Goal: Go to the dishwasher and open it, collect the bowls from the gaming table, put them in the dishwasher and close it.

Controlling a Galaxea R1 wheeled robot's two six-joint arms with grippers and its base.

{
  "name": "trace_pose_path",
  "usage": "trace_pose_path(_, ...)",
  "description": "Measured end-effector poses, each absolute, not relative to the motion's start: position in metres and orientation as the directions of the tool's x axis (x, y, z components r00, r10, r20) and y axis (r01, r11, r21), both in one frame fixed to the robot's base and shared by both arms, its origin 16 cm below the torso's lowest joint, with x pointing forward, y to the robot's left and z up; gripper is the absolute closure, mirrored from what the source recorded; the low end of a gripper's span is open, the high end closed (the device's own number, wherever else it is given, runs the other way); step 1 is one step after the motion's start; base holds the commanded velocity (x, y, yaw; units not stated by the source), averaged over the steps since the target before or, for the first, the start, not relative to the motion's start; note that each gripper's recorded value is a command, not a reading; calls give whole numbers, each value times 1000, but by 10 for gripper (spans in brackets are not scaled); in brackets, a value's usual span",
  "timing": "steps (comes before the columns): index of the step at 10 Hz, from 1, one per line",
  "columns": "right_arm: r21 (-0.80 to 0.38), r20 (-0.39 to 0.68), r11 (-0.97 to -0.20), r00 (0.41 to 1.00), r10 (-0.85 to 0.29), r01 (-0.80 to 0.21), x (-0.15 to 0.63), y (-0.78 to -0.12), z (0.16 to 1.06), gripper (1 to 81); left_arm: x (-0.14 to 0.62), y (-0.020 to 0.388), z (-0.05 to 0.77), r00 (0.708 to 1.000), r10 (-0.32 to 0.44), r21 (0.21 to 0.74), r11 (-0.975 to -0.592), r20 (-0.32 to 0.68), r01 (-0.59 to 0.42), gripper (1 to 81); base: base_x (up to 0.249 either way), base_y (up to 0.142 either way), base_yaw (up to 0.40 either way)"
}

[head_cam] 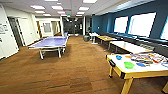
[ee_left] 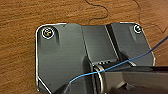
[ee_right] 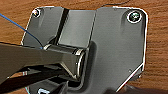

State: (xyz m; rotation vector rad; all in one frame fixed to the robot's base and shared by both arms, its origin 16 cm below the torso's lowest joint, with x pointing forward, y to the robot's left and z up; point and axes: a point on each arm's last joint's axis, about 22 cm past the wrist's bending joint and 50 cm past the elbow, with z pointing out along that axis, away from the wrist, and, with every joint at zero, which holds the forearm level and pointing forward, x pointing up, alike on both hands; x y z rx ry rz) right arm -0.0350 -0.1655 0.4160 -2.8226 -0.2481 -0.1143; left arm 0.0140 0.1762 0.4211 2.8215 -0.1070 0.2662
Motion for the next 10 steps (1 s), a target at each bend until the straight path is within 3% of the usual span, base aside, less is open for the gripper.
trace_pose_path(7,-293,105,-939,982,158,182,-34,-166,416,10,15,171,422,980,-44,298,-949,195,-102,10,145,0,0)
trace_pose_path(10,-293,105,-938,982,158,183,-34,-165,416,10,16,172,422,980,-44,297,-949,196,-102,10,29,0,0)
